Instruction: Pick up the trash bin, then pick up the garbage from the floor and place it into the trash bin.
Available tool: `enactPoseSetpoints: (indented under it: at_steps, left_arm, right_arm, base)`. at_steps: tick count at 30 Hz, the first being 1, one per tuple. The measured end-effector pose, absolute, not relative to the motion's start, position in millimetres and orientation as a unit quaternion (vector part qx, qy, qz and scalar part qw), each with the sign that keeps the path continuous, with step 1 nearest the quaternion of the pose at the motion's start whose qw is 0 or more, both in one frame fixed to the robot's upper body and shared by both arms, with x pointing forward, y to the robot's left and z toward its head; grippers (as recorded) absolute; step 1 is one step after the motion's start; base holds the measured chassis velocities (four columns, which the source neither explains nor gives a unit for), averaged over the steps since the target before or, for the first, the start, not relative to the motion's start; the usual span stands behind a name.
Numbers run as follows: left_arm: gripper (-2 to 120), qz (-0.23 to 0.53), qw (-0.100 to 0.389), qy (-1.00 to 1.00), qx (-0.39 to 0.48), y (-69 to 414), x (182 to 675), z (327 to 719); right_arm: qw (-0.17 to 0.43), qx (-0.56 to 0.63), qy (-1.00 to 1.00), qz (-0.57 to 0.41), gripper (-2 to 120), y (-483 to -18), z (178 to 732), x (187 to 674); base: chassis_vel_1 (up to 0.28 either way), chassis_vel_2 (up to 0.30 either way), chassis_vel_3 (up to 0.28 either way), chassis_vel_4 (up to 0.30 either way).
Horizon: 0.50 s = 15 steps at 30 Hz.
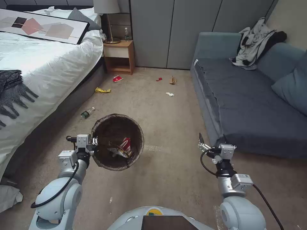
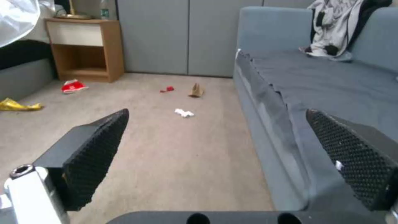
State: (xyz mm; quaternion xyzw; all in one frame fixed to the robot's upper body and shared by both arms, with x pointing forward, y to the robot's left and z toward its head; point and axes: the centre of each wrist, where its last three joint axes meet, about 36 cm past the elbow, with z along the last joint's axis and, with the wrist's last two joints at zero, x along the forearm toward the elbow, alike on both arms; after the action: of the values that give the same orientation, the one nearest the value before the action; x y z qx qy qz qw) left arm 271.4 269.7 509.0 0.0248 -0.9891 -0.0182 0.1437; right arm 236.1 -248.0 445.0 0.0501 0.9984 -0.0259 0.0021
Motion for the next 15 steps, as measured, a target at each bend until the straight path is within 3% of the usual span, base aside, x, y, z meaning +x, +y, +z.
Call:
enactPoseSetpoints:
  at_steps: [15]
  left_arm:
    - [3,-0.018,0.141,-0.989,0.024,268.8,269.2,511.7]
  right_arm:
    - [0.009,0.055,0.998,-0.029,100,-250.6,441.8,227.9]
  base:
    - [-0.107,0.121,0.116,-0.111]
